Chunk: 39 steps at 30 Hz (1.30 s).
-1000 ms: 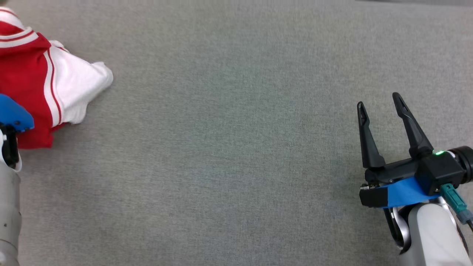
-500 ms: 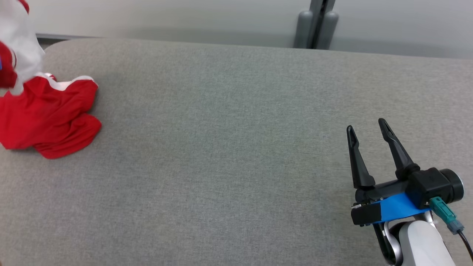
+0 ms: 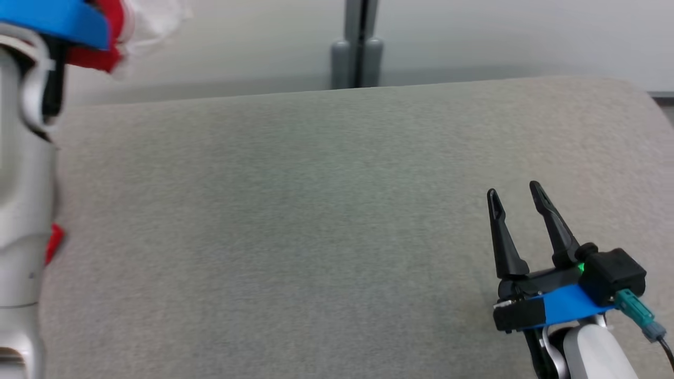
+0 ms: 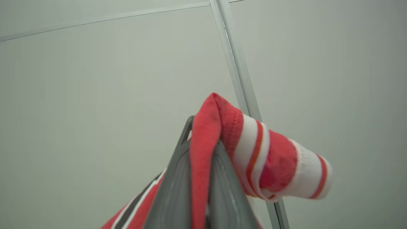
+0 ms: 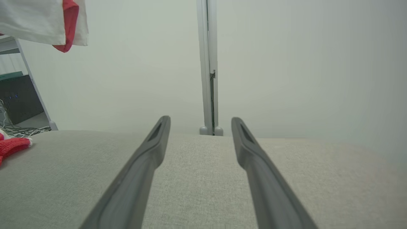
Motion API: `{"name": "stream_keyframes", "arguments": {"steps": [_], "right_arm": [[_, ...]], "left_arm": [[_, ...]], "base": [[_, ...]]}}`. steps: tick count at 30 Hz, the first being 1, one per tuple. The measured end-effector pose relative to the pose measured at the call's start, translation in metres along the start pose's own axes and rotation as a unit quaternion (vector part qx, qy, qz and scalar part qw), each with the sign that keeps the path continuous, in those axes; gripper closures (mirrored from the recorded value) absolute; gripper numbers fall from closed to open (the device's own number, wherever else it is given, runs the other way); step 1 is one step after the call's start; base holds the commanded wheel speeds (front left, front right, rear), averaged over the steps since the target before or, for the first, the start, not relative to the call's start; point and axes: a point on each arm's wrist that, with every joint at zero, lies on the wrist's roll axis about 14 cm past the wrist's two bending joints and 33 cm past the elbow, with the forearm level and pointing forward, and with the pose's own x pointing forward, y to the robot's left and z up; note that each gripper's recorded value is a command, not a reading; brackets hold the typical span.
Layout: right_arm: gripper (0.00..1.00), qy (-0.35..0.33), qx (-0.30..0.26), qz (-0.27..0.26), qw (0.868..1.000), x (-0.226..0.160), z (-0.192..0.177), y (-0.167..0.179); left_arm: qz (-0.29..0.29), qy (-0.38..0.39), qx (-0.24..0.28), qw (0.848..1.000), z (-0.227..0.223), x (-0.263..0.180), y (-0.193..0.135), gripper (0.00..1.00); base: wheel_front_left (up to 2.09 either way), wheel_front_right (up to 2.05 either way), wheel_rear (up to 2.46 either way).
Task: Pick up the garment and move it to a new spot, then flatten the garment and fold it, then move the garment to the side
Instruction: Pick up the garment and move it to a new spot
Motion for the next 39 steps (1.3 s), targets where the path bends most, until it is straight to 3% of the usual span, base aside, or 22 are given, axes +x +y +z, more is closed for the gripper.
{"name": "stream_keyframes", "arguments": {"steps": [5, 9, 15, 20, 21, 22, 23, 24, 28, 31, 35, 39], "right_arm": [[0.0, -0.001, 0.005, -0.033, 0.999, -0.014, 0.004, -0.021], [0.0, -0.005, 0.005, -0.054, 0.999, -0.022, 0.009, -0.034], [0.0, -0.002, 0.004, -0.071, 0.997, -0.027, 0.008, -0.045], [0.0, 0.003, 0.005, -0.074, 0.997, -0.028, 0.004, -0.046], [0.0, 0.005, 0.005, -0.073, 0.997, -0.027, 0.003, -0.046], [0.0, 0.006, 0.006, -0.071, 0.997, -0.027, 0.002, -0.045], [0.0, 0.007, 0.006, -0.07, 0.998, -0.026, 0.001, -0.044], [0.0, 0.007, 0.007, -0.068, 0.998, -0.025, 0.001, -0.043], [0.0, 0.006, 0.009, -0.063, 0.998, -0.024, 0.002, -0.039], [0.0, 0.003, 0.01, -0.06, 0.998, -0.023, 0.003, -0.037], [0.0, 0.002, 0.013, -0.057, 0.998, -0.025, 0.004, -0.034], [0.0, 0.0, 0.017, -0.05, 0.999, -0.026, 0.005, -0.029]], "left_arm": [[-0.077, -0.006, -0.059, 0.995, -0.01, 0.024, -0.081, 1.0], [-0.127, 0.033, -0.114, 0.985, -0.046, 0.015, -0.143, 1.0], [-0.167, 0.139, -0.163, 0.962, -0.118, -0.038, -0.201, 1.0], [-0.175, 0.231, -0.198, 0.937, -0.169, -0.097, -0.232, 1.0], [-0.178, 0.26, -0.21, 0.926, -0.181, -0.117, -0.243, 1.0], [-0.182, 0.273, -0.214, 0.92, -0.186, -0.128, -0.25, 0.95], [-0.186, 0.285, -0.219, 0.914, -0.19, -0.138, -0.256, 0.29], [-0.187, 0.294, -0.225, 0.91, -0.192, -0.146, -0.262, 0.0], [-0.205, 0.32, -0.233, 0.895, -0.195, -0.173, -0.281, 0.0], [-0.219, 0.315, -0.236, 0.893, -0.186, -0.178, -0.292, 0.0], [-0.218, 0.261, -0.246, 0.908, -0.154, -0.156, -0.291, 0.0], [-0.186, 0.222, -0.238, 0.927, -0.135, -0.144, -0.264, 0.0]], "base": [[0.0, 0.0, 0.0], [0.0, 0.0, 0.0], [0.0, 0.0, 0.0], [0.0, 0.0, 0.0], [0.0, 0.0, 0.0], [0.0, 0.0, 0.0], [0.0, 0.0, 0.0], [0.0, 0.0, 0.0], [0.0, 0.0, 0.0], [0.0, 0.0, 0.0], [0.0, 0.0, 0.0], [0.0, 0.0, 0.0]]}}
